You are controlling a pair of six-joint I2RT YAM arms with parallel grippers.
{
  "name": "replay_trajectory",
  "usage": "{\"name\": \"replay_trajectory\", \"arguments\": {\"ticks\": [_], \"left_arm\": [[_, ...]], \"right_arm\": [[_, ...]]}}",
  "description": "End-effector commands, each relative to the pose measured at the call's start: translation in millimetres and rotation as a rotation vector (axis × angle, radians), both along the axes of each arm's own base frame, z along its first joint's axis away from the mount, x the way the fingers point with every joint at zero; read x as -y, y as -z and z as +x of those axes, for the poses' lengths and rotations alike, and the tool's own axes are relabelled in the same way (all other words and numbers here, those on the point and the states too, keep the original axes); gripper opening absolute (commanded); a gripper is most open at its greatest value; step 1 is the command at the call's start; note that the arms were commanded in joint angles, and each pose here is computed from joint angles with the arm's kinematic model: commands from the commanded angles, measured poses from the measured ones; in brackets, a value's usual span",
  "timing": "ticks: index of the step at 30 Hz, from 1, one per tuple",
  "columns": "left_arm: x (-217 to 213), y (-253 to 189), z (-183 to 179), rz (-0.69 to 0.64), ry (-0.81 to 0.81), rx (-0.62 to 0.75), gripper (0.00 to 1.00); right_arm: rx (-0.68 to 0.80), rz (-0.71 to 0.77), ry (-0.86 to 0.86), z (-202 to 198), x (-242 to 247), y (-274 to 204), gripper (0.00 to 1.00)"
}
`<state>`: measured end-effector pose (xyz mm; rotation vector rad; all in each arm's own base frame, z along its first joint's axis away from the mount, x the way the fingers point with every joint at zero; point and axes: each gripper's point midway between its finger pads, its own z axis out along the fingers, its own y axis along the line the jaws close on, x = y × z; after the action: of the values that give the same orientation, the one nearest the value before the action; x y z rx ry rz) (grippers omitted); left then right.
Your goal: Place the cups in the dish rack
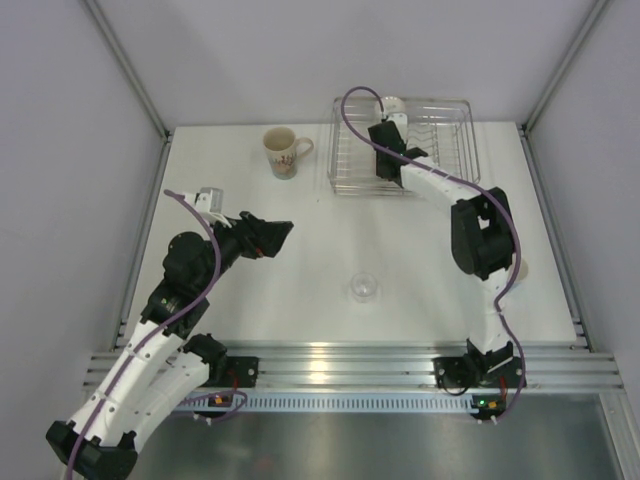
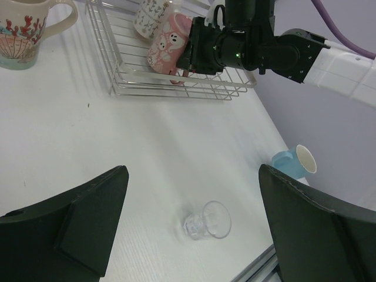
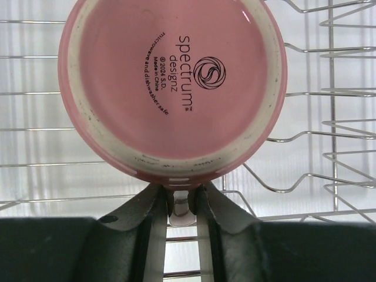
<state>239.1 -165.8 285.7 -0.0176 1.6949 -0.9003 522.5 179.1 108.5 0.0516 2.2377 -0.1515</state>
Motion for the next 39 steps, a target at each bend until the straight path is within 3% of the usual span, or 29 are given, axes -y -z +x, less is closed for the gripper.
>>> {"name": "replay_trajectory", "arguments": {"ticks": [1, 9, 16, 22, 32, 39], "left_arm": [[0.4, -21.2, -2.5, -0.037, 0.005, 0.051, 0.98], [1.1, -20.0, -3.4, -0.044, 0.008, 0.044, 0.98], [1.0, -21.7, -4.0, -0.051, 0.008, 0.047, 0.98], [1.0, -24.1, -3.6, -0.049, 0.008, 0.054, 0.98], [-2.9, -6.8, 11.4, 0.017, -0.045, -0.025, 0.97], [-3.1, -5.4, 12.8, 0.033, -0.046, -0.033, 0.97]], "right_arm": [[0.104, 0.028, 0.021, 2.9, 7.2, -52.0, 0.18], [0.099, -0.003, 0.045, -3.3, 15.8, -51.1, 0.13], [0.080, -0.005, 0.054, -6.9, 17.3, -45.3, 0.30], [0.093, 0.009, 0.052, -7.3, 15.7, -54.7, 0.37], [0.049, 0.085, -0.070, -28.4, 1.6, -90.5, 0.45], [0.059, 0.164, -0.068, -67.2, 23.1, -125.2, 0.46]]}}
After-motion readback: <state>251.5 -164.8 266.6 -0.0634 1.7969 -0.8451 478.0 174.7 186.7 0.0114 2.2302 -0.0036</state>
